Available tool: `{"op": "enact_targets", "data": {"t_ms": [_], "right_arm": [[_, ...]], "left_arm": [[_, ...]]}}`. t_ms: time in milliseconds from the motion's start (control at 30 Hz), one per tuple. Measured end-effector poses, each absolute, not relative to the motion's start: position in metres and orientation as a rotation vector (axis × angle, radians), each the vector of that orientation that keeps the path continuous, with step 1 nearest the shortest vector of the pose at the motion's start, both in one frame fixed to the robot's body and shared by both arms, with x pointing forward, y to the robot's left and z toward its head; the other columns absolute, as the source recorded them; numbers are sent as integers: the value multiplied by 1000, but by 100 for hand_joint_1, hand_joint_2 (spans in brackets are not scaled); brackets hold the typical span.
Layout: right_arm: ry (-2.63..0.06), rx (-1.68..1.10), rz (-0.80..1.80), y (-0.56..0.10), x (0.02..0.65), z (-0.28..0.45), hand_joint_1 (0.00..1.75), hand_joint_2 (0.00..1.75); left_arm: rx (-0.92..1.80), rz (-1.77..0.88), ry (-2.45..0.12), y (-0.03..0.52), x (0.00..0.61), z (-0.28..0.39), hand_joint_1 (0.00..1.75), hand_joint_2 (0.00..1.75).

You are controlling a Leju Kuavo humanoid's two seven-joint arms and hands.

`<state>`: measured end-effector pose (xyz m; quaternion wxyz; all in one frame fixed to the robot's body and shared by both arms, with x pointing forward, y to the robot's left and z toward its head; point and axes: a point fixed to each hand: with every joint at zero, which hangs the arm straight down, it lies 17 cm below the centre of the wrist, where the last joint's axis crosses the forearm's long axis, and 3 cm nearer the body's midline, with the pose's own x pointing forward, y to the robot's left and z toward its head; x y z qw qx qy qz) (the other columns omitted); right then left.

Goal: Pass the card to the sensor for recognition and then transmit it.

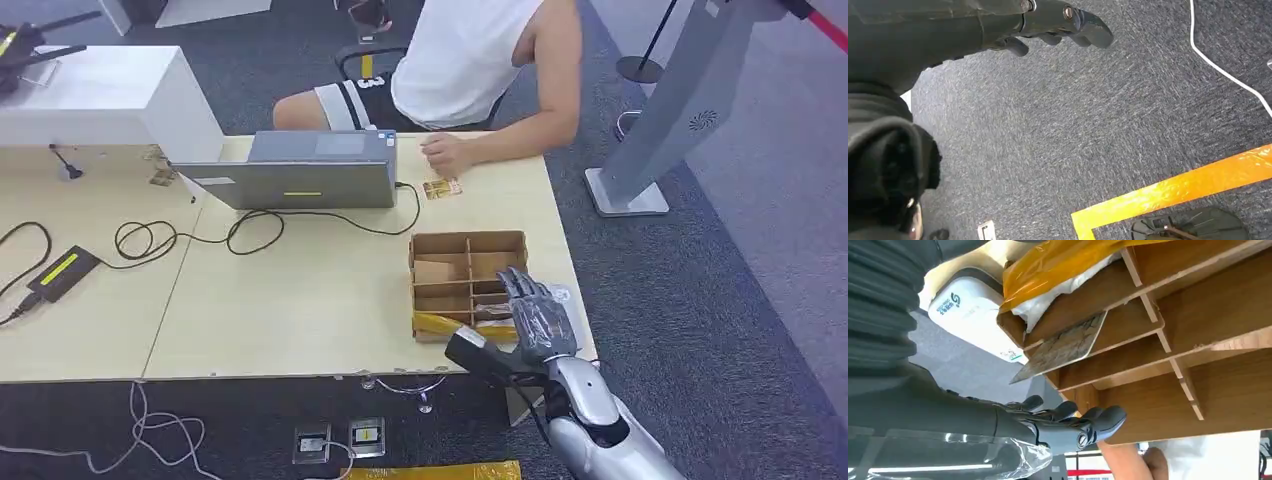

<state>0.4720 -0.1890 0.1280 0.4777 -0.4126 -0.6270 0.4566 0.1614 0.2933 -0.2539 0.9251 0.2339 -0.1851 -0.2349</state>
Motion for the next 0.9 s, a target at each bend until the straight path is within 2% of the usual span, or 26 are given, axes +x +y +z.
{"op": "enact_targets", "data": {"t_ms": [33, 67, 100, 900], "right_arm": [[-1531, -1009, 1114, -189, 473, 128, 0, 175], [-1533, -1007, 1114, -188, 473, 129, 162, 175], [-1533, -1007, 1113, -188, 474, 129, 175, 175], [-1530, -993, 1097, -187, 479, 124, 175, 175]], "left_arm": [[480, -482, -380, 293, 161, -254, 0, 0], [480, -482, -380, 293, 162, -254, 0, 0], [480, -482, -380, 293, 162, -254, 0, 0], [480, -487, -380, 293, 161, -254, 0, 0]]}}
